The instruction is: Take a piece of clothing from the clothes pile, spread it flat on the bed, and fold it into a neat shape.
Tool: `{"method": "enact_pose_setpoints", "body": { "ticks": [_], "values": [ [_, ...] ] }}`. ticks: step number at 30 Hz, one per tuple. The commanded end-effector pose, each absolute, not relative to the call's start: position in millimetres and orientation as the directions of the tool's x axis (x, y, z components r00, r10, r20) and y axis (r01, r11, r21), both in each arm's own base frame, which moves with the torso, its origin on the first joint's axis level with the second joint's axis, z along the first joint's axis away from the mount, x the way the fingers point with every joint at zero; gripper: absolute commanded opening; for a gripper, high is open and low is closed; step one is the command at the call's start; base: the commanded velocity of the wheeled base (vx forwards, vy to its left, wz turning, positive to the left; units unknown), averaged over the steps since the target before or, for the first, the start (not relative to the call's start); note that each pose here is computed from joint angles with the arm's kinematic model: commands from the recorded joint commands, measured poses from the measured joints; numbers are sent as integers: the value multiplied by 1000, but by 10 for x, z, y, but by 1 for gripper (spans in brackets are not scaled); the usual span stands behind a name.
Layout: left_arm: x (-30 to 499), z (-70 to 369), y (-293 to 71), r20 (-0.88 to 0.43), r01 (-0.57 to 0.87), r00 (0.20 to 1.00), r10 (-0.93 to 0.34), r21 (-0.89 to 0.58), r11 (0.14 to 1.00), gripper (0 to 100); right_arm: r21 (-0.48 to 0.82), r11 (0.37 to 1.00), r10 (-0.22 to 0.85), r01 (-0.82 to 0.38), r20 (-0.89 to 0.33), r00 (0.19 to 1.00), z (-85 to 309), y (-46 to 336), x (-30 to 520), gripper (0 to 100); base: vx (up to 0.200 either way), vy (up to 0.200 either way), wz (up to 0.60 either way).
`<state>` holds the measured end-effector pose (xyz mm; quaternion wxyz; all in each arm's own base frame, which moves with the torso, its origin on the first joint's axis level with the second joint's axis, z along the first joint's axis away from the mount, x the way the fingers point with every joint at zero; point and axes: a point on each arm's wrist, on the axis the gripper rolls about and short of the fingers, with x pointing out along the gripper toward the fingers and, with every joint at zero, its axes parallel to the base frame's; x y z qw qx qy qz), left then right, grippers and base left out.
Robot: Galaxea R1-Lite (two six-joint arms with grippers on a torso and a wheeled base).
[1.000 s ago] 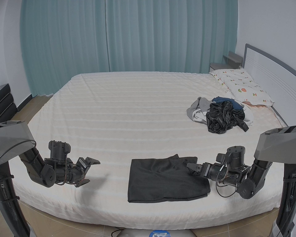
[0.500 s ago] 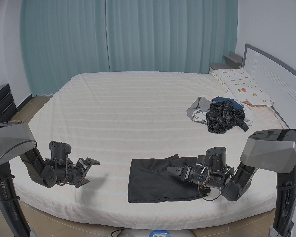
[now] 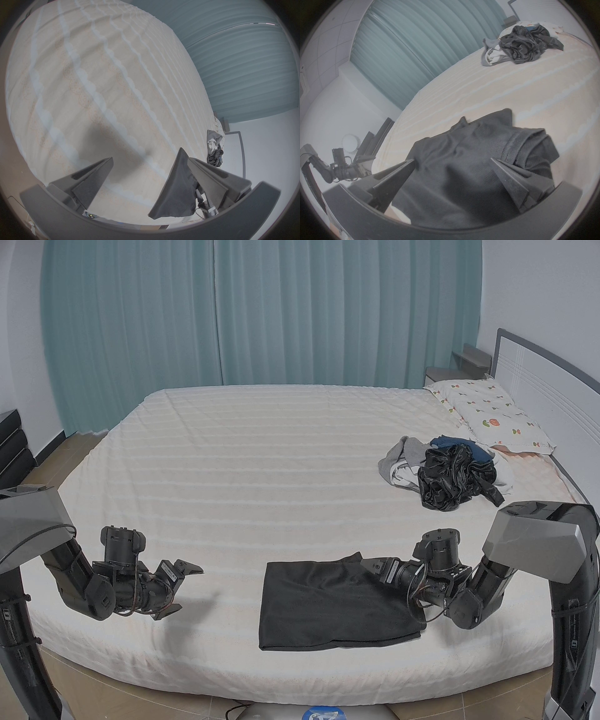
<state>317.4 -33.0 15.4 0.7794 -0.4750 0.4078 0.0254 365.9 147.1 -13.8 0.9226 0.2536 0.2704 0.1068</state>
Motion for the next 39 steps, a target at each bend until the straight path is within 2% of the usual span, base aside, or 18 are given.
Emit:
{"method": "enact_pose_setpoints", "body": {
  "ticks": [1, 7, 11, 22, 23, 31, 39],
  "values": [
    [3176, 150, -329, -661, -429, 666, -347, -719, 547, 100, 527, 849, 292, -41, -402, 868, -32, 1343, 3835, 100, 0, 0, 0],
    [3176, 150, -329, -661, -429, 666, -347, -719, 547, 100, 493, 870, 264, -25, -422, 867, -83, 1144, 3851, 100, 0, 0, 0],
    [3173, 148, -334, -661, -428, 665, -348, -719, 548, 100, 490, 867, 340, -90, -450, 826, -137, 968, 3793, 100, 0, 0, 0],
    [3176, 151, -334, -660, -426, 666, -348, -719, 549, 100, 489, 866, 372, -108, -483, 793, -338, 1001, 3841, 100, 0, 0, 0],
    [3176, 151, -334, -660, -426, 666, -348, -719, 549, 100, 489, 866, 371, -107, -485, 792, -354, 1003, 3849, 0, 0, 0, 0],
    [3173, 148, -334, -661, -427, 665, -348, -719, 549, 100, 506, 857, 364, -97, -461, 810, -323, 954, 3904, 0, 0, 0, 0],
    [3169, 146, -334, -662, -428, 664, -347, -718, 549, 100, 573, 819, 342, -45, -423, 839, -195, 852, 3936, 0, 0, 0, 0]
  ]
}}
